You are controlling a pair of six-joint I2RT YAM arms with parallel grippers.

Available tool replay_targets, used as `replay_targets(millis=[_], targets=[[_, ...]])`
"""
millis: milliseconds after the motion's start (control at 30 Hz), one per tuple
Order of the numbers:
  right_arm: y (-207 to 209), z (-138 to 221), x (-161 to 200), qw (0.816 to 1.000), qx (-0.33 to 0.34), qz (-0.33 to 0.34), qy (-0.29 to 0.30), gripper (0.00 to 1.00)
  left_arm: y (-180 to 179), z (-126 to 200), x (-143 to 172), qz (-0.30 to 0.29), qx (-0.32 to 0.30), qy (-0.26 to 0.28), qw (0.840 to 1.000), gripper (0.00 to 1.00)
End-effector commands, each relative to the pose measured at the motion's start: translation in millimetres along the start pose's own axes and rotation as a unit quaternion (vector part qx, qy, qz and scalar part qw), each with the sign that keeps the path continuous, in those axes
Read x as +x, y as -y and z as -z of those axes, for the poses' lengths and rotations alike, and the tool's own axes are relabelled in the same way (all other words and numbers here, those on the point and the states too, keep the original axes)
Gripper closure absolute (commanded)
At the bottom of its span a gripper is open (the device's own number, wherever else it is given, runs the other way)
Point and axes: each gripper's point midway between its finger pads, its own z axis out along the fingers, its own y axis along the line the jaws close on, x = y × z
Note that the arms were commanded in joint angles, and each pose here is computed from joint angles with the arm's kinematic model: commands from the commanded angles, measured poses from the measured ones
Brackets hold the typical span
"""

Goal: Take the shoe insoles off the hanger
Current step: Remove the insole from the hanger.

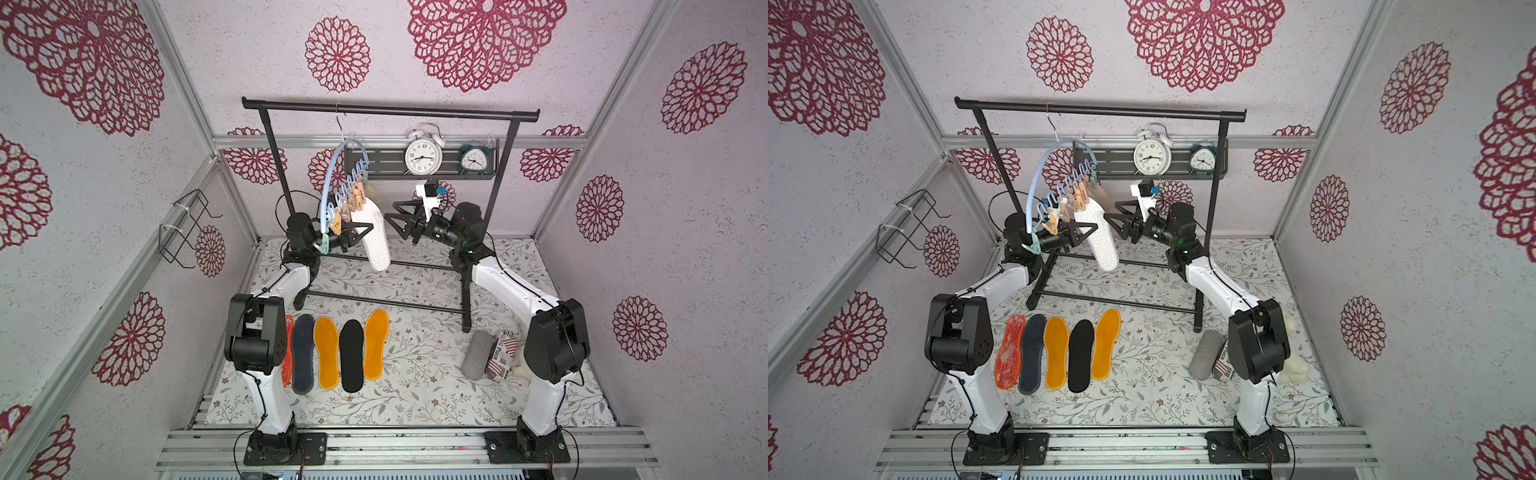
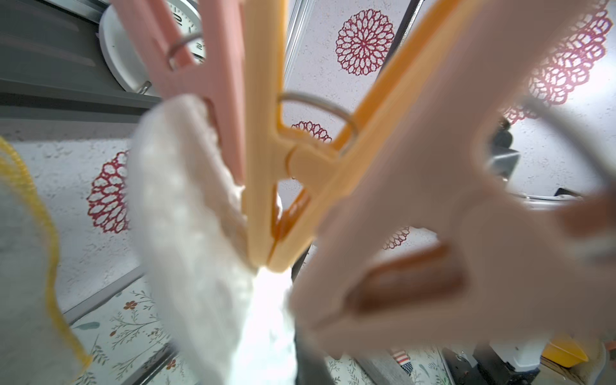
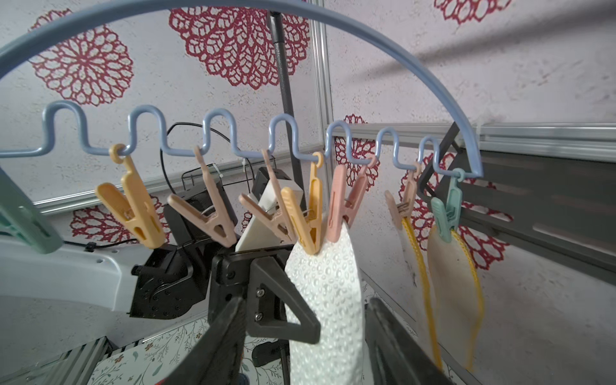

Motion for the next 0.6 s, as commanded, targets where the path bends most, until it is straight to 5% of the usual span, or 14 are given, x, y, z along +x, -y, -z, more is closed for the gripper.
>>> replay_targets(millis=[0,567], targets=[[5.1,-7.0,-6.8,1.000,-0.009,-0.004,-0.019,0.40,22.0,-0.4,-11.0,0.001,0.035,-0.002,0.999,1.00],[30.4,-65.9,-23.5,0.998,-0.020,-0.056,0.019,0.38,20.6,-4.1,-9.8,0.030,0.052,-0.020,0.998,1.00]])
